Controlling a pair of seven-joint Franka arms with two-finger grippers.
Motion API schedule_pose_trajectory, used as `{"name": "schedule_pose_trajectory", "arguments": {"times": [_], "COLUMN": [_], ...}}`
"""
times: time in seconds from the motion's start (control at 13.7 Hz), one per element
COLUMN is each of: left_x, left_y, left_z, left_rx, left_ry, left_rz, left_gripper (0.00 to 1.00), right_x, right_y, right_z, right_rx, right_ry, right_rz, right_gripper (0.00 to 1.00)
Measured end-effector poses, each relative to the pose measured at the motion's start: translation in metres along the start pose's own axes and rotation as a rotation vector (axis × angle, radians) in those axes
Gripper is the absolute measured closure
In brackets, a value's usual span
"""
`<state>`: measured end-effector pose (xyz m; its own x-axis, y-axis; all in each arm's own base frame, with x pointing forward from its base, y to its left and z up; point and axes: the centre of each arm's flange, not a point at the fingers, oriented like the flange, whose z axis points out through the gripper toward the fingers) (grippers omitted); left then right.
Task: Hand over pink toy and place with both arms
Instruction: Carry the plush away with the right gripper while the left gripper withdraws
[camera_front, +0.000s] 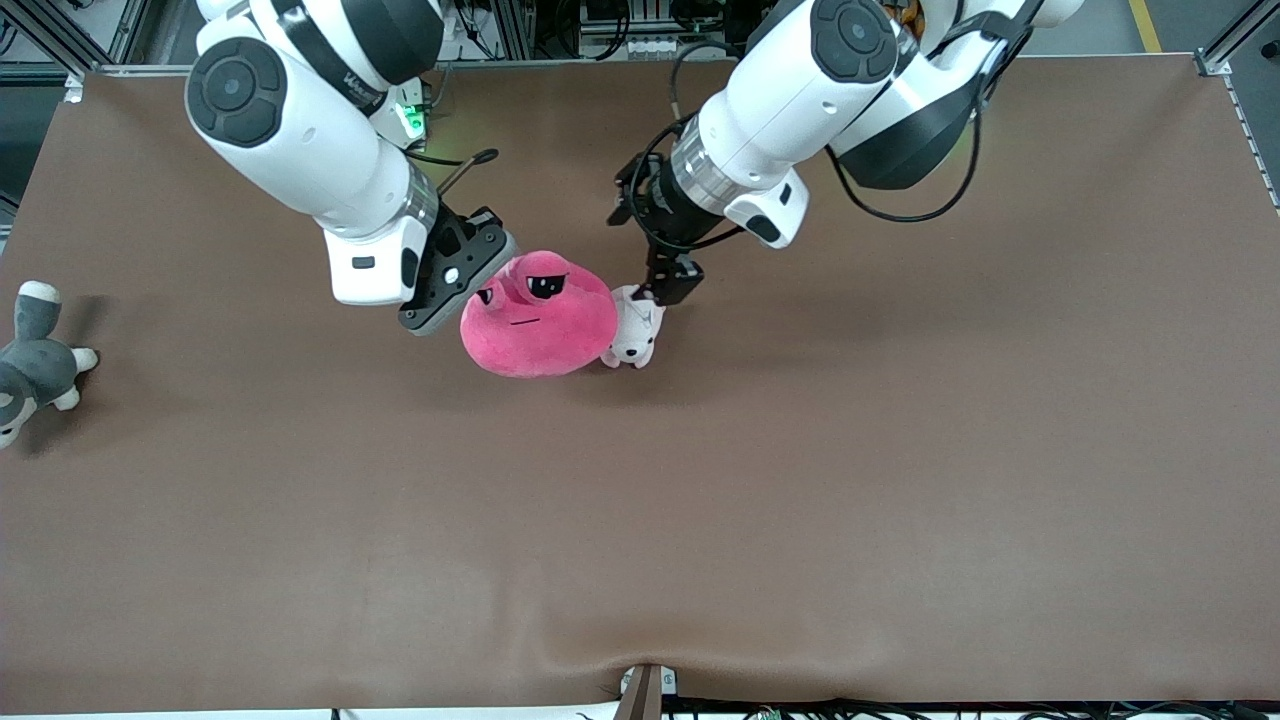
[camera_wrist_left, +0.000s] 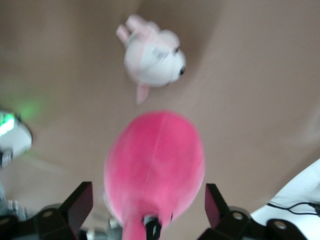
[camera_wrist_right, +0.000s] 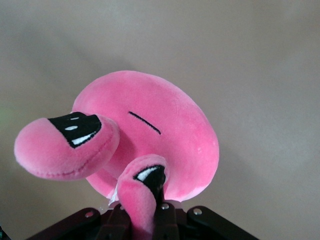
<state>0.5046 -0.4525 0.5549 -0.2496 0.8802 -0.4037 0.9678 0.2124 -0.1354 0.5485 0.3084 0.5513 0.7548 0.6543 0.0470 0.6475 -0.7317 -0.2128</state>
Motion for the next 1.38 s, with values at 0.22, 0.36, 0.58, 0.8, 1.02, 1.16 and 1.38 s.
{"name": "schedule_pose_trajectory", "arguments": {"times": [0.22,0.36,0.58,0.8,1.02,1.16,1.38], "left_x": [0.036,0.061,0.084,0.110,0.154,0.176,0.194], "left_y": [0.035,0.058,0.061,0.065,0.090,0.105,0.112], "left_z": [-0.017,-0.033,-0.064,-0.100,-0.133,-0.149,-0.156], "left_rx": [-0.014,-0.021,-0.004,0.036,0.079,0.100,0.177], "left_ry": [0.094,0.149,0.251,0.318,0.358,0.380,0.421], "left_rz": [0.178,0.302,0.529,0.729,0.907,1.047,1.255], "left_gripper": [0.00,0.00,0.00,0.00,0.00,0.00,0.00], "right_x": [-0.008,-0.017,-0.034,-0.061,-0.096,-0.128,-0.184], "right_y": [0.019,0.035,0.068,0.117,0.175,0.227,0.315], "right_z": [-0.002,-0.002,-0.005,-0.008,-0.004,0.014,0.060], "right_rx": [0.008,0.018,0.036,0.062,0.102,0.150,0.253], "right_ry": [-0.027,-0.057,-0.104,-0.144,-0.178,-0.197,-0.212], "right_rz": [0.032,0.060,0.119,0.196,0.220,0.183,0.080], "right_gripper": [0.88,0.88,0.88,0.88,0.88,0.88,0.88]}}
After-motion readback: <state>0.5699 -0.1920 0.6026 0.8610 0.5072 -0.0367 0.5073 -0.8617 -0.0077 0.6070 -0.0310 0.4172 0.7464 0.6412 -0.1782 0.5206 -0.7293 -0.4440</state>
